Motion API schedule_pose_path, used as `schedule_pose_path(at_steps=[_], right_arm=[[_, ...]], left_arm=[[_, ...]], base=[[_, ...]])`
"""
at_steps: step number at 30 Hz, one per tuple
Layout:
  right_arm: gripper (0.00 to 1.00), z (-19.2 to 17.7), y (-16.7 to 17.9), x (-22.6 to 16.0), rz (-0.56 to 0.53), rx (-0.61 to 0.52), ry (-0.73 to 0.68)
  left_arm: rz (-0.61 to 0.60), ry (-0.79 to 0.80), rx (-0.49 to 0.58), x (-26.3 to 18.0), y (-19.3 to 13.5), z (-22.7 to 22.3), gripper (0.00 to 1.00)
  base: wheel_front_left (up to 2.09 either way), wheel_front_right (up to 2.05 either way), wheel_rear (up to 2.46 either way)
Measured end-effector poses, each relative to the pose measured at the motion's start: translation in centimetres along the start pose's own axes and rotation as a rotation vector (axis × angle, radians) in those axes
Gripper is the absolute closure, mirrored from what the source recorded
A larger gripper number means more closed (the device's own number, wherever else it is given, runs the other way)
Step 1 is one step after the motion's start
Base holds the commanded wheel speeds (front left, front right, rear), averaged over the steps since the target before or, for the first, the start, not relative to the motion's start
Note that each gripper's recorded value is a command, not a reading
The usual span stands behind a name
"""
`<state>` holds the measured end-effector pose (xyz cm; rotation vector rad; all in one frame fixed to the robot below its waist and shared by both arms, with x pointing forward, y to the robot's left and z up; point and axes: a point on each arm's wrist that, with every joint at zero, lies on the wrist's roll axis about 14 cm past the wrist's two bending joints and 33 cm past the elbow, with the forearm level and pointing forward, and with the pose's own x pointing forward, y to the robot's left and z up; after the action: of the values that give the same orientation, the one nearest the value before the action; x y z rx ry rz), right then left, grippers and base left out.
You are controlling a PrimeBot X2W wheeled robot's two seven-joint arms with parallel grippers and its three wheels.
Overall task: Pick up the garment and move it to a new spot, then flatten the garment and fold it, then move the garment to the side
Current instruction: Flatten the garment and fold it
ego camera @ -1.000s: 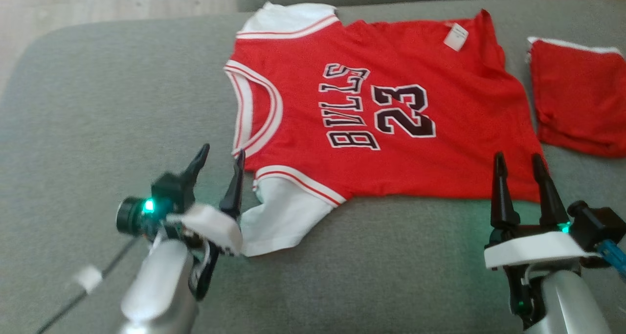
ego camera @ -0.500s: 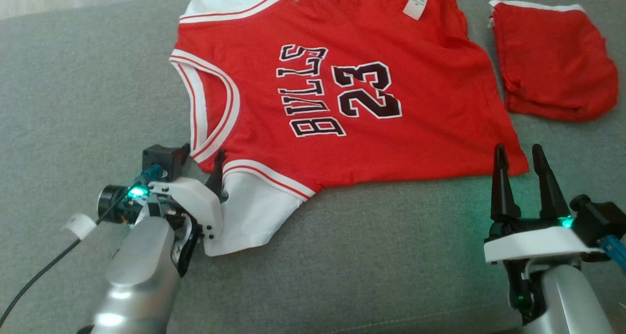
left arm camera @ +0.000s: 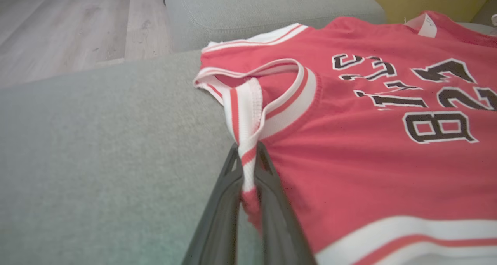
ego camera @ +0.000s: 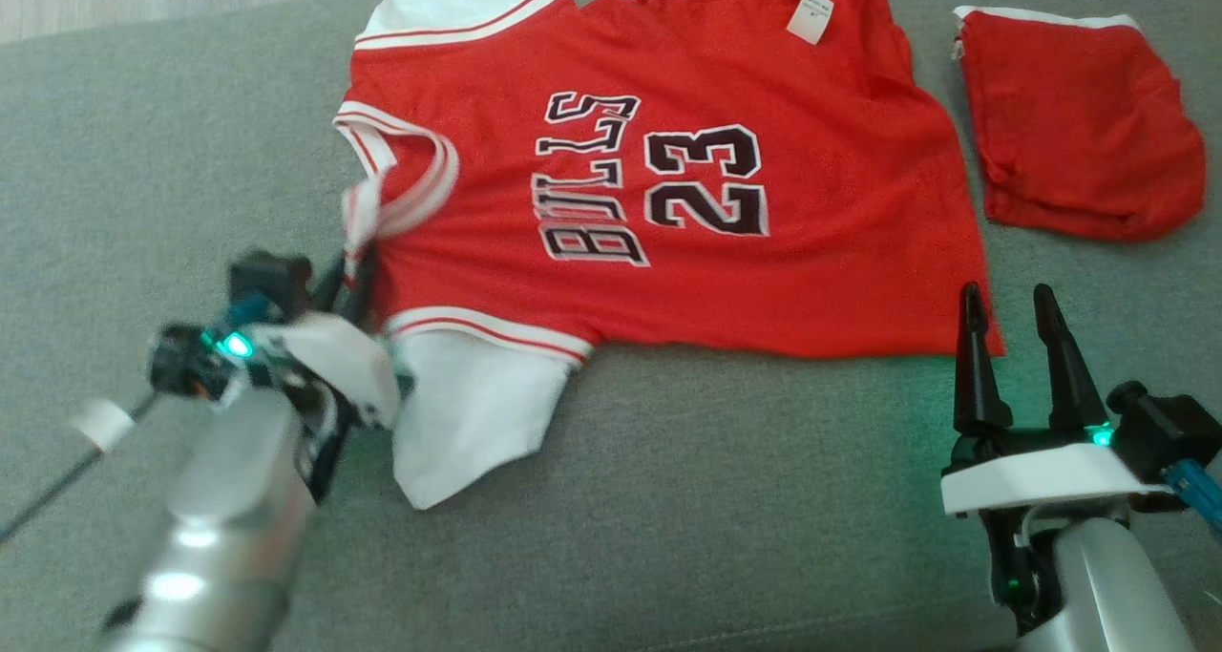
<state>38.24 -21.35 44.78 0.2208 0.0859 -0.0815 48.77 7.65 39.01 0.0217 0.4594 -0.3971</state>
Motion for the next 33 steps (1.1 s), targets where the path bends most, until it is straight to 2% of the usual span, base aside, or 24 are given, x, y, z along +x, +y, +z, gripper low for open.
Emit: schedule_pose_path(at_steps=[7,14,16,25,27,33], right_arm=[[0.0,-0.7,0.6,0.7,0.018,0.0,0.019],[0.0,-0.9,1.2,1.6,0.036,-0.003,0.023],[0.0,-1.1,1.2,1.6,0.036,-0.002,0.028],[0.0,-0.3,2.3,2.0,0.069,0.009,0.002],[0.0,0.2,2.5,2.1,0.075,0.007,-0.012],[0.0,1.5,3.4,2.4,0.101,-0.007,-0.049]], left_arm=[[0.064,-0.015,0.06,0.8,4.4,3.2,1.0],[0.083,0.056,0.125,1.5,6.8,3.1,1.0],[0.081,0.051,0.137,1.6,7.1,3.3,0.0],[0.151,-0.16,0.162,0.1,8.0,7.0,0.0],[0.146,-0.206,0.183,-0.7,7.3,7.5,0.0],[0.159,-0.277,0.127,-4.0,4.8,6.1,0.0]], base=[[0.0,0.0,0.0],[0.0,0.0,0.0],[0.0,0.0,0.0],[0.0,0.0,0.0],[0.0,0.0,0.0],[0.0,0.0,0.0]])
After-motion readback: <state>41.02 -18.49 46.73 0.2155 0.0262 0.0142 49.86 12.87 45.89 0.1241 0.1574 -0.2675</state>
